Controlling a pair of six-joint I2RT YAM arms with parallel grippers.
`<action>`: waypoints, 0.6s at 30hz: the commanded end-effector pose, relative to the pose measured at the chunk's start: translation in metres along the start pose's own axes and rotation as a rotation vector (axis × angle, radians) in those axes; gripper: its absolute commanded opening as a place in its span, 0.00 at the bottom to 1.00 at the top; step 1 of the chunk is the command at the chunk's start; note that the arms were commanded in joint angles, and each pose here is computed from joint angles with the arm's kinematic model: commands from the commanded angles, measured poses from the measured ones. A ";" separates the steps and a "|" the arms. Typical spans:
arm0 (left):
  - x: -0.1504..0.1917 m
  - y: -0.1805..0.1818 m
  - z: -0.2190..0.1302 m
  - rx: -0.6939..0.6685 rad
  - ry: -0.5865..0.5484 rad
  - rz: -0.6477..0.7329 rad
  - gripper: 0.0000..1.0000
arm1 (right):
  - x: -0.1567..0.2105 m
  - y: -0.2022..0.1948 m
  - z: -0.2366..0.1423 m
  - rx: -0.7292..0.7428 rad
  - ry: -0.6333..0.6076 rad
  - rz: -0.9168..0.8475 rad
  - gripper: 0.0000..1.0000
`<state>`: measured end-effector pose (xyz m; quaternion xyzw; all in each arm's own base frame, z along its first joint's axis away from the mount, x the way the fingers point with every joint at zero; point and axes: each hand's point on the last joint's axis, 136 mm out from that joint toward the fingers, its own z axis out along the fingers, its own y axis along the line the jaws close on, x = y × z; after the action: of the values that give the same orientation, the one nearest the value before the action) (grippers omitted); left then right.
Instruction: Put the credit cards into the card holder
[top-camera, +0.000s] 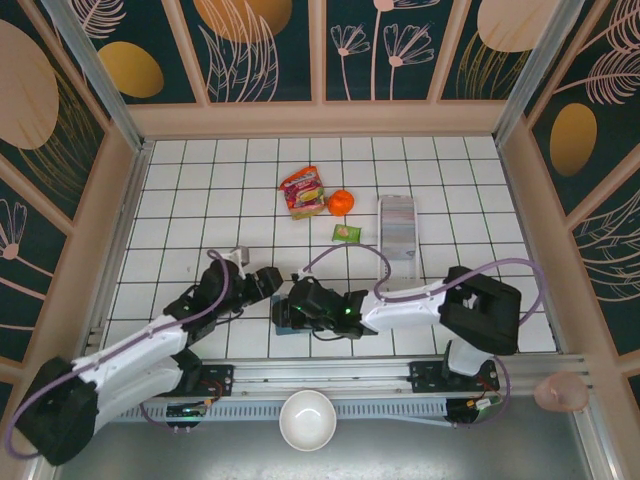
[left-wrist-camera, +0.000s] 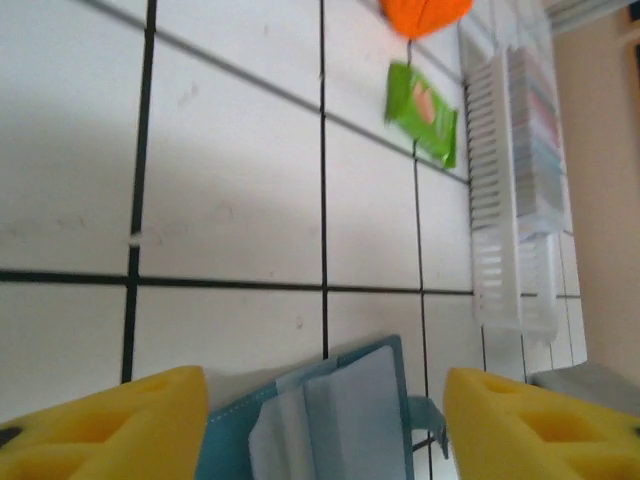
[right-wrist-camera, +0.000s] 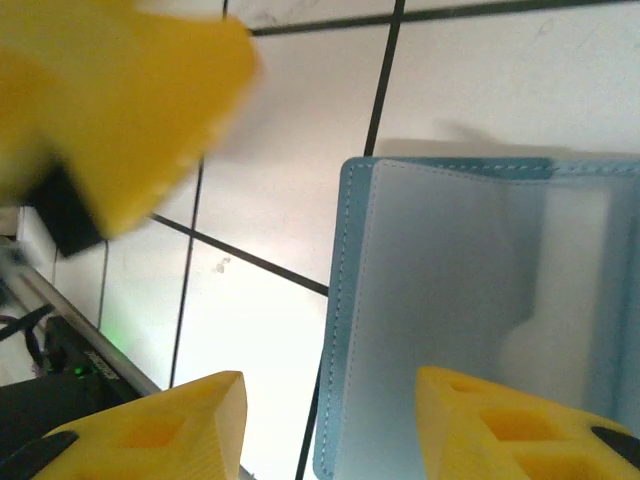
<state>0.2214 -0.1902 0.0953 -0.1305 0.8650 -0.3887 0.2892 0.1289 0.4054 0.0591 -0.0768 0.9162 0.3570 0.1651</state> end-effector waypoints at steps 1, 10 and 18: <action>0.002 0.027 -0.009 -0.098 -0.033 -0.058 0.49 | 0.003 0.004 0.013 -0.004 0.021 -0.031 0.48; 0.032 0.011 0.003 0.045 0.119 -0.095 0.11 | 0.016 -0.003 0.024 0.000 0.078 -0.049 0.45; 0.054 0.026 0.022 0.025 0.220 -0.093 0.06 | 0.005 0.010 0.013 -0.031 0.028 -0.101 0.42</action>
<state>0.1927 -0.2012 0.0391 -0.1420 0.8873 -0.4002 0.1796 0.1223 0.4128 0.0346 -0.1127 0.9215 0.3422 0.1450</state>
